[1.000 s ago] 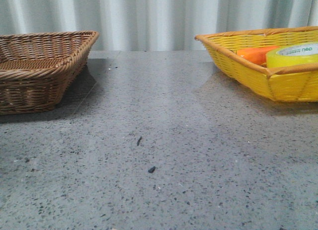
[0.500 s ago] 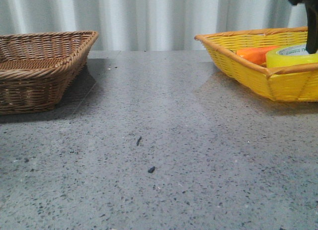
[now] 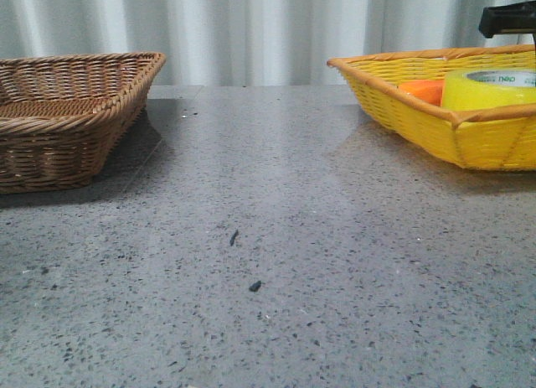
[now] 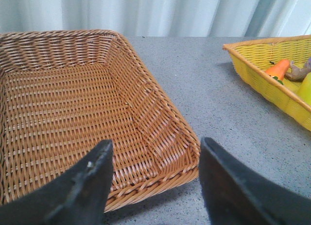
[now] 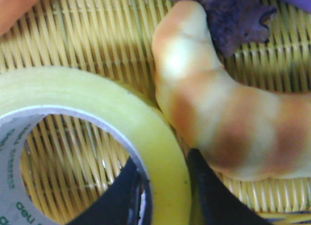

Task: Transfer tape with both arms
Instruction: 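Grasp the yellow tape roll with the right gripper and lift it, then carry the tape roll to the table center and release it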

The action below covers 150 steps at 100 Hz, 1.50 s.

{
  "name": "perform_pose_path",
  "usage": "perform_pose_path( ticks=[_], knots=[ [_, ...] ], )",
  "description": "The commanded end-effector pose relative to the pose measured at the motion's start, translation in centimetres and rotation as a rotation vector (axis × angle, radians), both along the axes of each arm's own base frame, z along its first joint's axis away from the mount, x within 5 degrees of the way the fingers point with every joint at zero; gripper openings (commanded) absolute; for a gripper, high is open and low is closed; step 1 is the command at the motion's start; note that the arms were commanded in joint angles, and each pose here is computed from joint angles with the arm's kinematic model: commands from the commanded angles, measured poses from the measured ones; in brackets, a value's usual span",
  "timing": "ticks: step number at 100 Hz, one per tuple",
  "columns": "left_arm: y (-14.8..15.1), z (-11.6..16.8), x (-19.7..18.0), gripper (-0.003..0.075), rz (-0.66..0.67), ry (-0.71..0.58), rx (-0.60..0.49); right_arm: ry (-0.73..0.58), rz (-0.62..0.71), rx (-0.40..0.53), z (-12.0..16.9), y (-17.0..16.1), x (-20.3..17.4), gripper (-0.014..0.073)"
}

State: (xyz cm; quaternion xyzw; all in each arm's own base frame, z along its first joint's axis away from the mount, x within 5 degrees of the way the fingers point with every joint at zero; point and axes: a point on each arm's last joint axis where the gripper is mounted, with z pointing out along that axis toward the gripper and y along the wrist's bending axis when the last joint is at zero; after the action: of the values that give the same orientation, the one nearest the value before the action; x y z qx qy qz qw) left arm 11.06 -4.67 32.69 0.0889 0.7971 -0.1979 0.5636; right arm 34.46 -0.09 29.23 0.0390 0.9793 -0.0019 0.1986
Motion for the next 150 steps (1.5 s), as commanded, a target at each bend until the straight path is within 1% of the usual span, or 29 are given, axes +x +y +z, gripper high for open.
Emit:
perform_pose_path(
  ticks=[1, 13, 22, 29, 36, 46, 56, 69, 82, 94, 109, 114, 120, 131, 136, 141, 150],
  knots=[
    [0.0, 1.6, 0.2, 0.0367, 0.019, -0.071, -0.042, -0.233, -0.002, -0.008, 5.6, -0.2, -0.6, -0.0054],
    [0.0, 1.6, 0.2, 0.0367, 0.019, -0.071, -0.042, -0.405, -0.002, -0.008, 10.9, -0.2, -1.7, -0.0054],
    [0.0, 1.6, 0.2, 0.0367, 0.019, -0.071, -0.042, -0.538, 0.003, 0.028, 15.1, 0.3, -2.7, -0.0053],
    [0.0, 1.6, 0.2, 0.0367, 0.019, -0.071, -0.042, -0.61, 0.014, 0.038, 17.7, 0.6, -3.3, -0.0053],
    [0.0, 1.6, 0.2, 0.0367, 0.019, -0.071, -0.042, -0.65, 0.025, 0.046, 19.4, 0.9, -3.7, -0.0053],
    [0.0, 1.6, 0.2, 0.0367, 0.019, -0.071, -0.042, -0.67, 0.052, 0.108, 20.2, 2.0, -3.8, -0.0053],
    [0.0, 1.6, 0.3, 0.0367, 0.02, -0.073, -0.043, -0.649, 0.11, 0.171, 19.7, 4.1, -3.3, -0.0053],
    [0.0, 1.6, 0.3, 0.0366, 0.021, -0.073, -0.044, -0.593, 0.228, 0.213, 18.1, 8.4, -2.2, -0.0053],
    [0.0, 1.6, 0.3, 0.0367, 0.021, -0.072, -0.049, -0.524, 0.344, 0.24, 15.4, 13.3, -0.7, -0.0053],
    [0.0, 1.6, 0.3, 0.0367, 0.021, -0.072, -0.049, -0.448, 0.402, 0.241, 12.1, 16.6, 1.0, -0.0053],
    [0.0, 1.6, 0.3, 0.0367, 0.018, -0.066, -0.048, -0.331, 0.408, 0.206, 7.7, 18.0, 3.4, -0.0053],
    [0.0, 1.5, 0.2, 0.0367, 0.014, -0.059, -0.045, -0.299, 0.408, 0.18, 6.4, 18.1, 4.0, -0.0053],
    [-0.1, 1.4, 0.2, 0.0367, 0.01, -0.05, -0.042, -0.278, 0.408, 0.157, 5.5, 18.1, 4.5, -0.005],
    [-0.1, 1.3, 0.2, 0.0367, 0.005, -0.041, -0.039, -0.252, 0.407, 0.151, 4.4, 18.3, 5.0, -0.0048],
    [-0.1, 1.3, 0.2, 0.0366, 0.005, -0.041, -0.039, -0.249, 0.407, 0.15, 4.4, 18.3, 5.0, -0.0022],
    [-0.1, 1.3, 0.2, 0.0366, 0.005, -0.041, -0.039, -0.249, 0.407, 0.15, 4.4, 18.3, 5.0, 0.0029],
    [-0.1, 1.3, 0.2, 0.0367, 0.005, -0.041, -0.039, -0.237, 0.408, 0.15, 4.4, 18.3, 4.9, 0.0186]
  ],
)
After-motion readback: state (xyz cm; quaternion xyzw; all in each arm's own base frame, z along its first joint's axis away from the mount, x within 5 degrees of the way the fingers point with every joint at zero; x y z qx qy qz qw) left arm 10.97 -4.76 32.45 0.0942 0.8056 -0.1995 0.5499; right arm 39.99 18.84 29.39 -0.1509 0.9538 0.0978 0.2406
